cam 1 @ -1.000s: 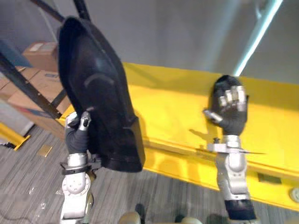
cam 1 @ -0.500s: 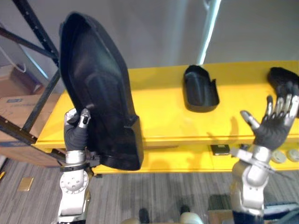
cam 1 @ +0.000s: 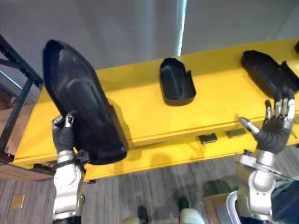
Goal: Walk over and take plastic housings, then place them on the shelf
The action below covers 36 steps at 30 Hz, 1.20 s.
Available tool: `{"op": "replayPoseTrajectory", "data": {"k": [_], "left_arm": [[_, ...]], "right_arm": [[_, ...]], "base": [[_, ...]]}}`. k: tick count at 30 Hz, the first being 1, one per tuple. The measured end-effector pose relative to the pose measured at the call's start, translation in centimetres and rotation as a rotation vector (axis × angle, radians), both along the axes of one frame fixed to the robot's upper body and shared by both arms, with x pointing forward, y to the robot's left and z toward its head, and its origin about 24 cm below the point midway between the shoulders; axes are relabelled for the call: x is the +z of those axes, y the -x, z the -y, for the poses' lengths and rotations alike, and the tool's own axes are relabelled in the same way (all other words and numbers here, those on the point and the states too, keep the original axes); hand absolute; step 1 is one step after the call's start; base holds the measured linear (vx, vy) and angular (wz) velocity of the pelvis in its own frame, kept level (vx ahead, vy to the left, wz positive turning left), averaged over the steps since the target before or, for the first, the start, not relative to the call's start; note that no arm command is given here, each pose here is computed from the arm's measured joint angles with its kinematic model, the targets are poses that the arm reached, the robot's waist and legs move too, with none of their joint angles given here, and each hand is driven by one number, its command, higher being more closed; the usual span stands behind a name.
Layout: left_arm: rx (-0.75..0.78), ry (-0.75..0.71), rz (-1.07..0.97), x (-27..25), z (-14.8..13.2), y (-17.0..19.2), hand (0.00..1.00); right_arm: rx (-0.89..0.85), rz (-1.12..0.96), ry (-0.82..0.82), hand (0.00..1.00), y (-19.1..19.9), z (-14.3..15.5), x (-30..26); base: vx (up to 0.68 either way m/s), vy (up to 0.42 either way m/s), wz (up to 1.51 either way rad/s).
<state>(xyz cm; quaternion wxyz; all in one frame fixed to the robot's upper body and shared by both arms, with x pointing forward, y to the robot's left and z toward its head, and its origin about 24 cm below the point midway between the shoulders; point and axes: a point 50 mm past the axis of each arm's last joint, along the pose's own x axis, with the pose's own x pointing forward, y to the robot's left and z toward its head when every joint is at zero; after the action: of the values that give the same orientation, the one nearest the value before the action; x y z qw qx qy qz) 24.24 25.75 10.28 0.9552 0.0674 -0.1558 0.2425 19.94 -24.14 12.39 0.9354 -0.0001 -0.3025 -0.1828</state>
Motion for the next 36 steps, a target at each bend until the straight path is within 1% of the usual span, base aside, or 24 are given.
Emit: {"op": "replayPoseTrajectory", "data": {"k": [1,5,6,8,11,15,19,23,28,33,36], "left_arm": [[0.012,0.003,-0.017,-0.2,-0.3,-0.5,1.00],[0.112,-0.008,-0.128,-0.7,-3.5,-2.9,1.00],[0.125,-0.012,-0.139,-0.7,-3.9,-3.2,1.00],[0.153,-0.023,-0.168,-0.2,-5.4,-4.3,1.00],[0.160,-0.025,-0.176,0.9,-5.9,-5.9,1.00],[0.168,-0.034,-0.187,2.2,-6.5,-7.3,1.00],[0.169,-0.037,-0.207,3.7,-7.4,-8.2,1.00],[0.148,-0.003,-0.232,5.5,-7.7,-9.1,1.00],[0.124,0.025,-0.258,7.4,-7.6,-10.2,1.00],[0.139,0.071,-0.367,6.1,-8.0,-10.3,1.00],[0.134,0.075,-0.390,6.0,-8.2,-10.2,1.00]], "right_arm": [[-0.001,-0.011,0.001,0.00,0.1,0.1,-0.2],[0.054,-0.059,0.033,0.00,0.2,-0.2,-0.8],[0.069,-0.064,0.040,0.00,0.2,-0.3,-0.8],[0.146,-0.071,0.053,0.00,-0.1,-1.3,-0.9],[0.216,-0.065,0.054,0.00,-0.5,-2.0,-0.8],[0.249,-0.057,0.056,0.00,-0.8,-2.5,-0.5],[0.208,-0.081,0.046,0.00,-0.8,-2.4,-0.9],[0.138,-0.165,0.058,0.00,-0.1,-1.6,-2.7],[0.127,-0.088,0.057,0.00,0.5,-1.8,-2.0],[0.138,-0.019,0.058,0.00,0.7,-2.3,-1.1],[0.191,0.034,0.067,0.00,0.9,-3.4,-0.2]], "base": [[0.00,0.001,-0.05],[0.01,0.003,-0.12],[0.03,0.004,-0.23],[0.03,0.010,-0.27],[0.01,0.003,-0.16],[-0.04,-0.005,-0.24],[-0.02,-0.007,-0.25],[0.01,-0.011,-0.12],[-0.03,-0.030,-0.01],[0.00,-0.005,0.01],[0.00,0.000,0.00]]}}
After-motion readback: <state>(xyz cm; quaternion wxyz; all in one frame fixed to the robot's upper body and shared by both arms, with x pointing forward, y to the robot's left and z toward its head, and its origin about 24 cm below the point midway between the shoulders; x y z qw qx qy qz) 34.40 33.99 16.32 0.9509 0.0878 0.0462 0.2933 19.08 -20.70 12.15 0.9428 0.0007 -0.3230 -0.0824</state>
